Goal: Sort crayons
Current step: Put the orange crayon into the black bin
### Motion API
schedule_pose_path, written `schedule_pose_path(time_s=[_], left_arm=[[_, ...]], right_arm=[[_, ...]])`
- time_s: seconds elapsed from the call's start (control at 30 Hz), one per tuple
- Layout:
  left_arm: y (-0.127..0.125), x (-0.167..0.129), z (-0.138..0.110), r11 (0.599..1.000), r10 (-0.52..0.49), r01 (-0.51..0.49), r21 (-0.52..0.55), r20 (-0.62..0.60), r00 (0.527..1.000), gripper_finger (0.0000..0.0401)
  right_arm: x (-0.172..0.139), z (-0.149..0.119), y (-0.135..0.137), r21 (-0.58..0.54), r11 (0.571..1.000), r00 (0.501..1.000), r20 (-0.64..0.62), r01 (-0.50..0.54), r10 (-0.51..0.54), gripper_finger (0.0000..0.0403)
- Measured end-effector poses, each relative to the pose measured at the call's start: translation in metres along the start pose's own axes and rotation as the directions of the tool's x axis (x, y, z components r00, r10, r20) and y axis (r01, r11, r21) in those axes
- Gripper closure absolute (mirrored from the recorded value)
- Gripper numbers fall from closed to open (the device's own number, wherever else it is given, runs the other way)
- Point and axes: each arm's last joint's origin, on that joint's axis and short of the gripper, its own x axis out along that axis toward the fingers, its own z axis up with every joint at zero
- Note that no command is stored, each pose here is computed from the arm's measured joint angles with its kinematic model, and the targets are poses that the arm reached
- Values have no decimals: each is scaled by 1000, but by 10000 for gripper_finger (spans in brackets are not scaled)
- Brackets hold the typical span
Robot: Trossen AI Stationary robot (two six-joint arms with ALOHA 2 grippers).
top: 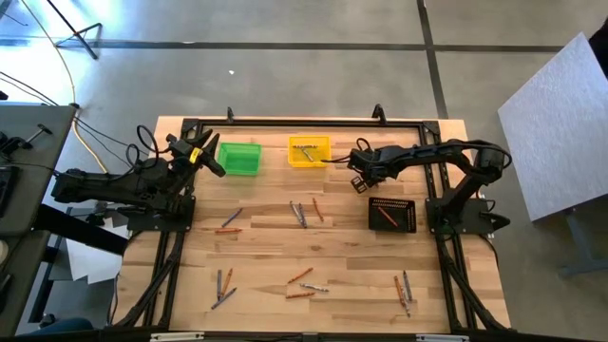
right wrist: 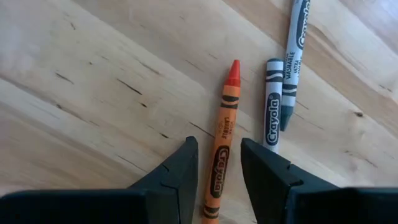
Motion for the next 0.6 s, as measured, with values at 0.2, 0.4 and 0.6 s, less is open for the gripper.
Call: schedule_pose_path(time_s=[0.2,0.4,0.6], left_arm=[[0,0,0,1000,0,0,0,0,1000,302],[0,0,0,1000,0,0,1,0,1000,302],[0,0,0,1000,0,0,1,0,1000,302]], right_arm=[[0,-1,1,0,999,999,-25,-32,32,292],[-1,-2,2,-12,996,994,-64,-93,92,345],[-1,-2,3,-46,993,992,-70,-109,106,395]])
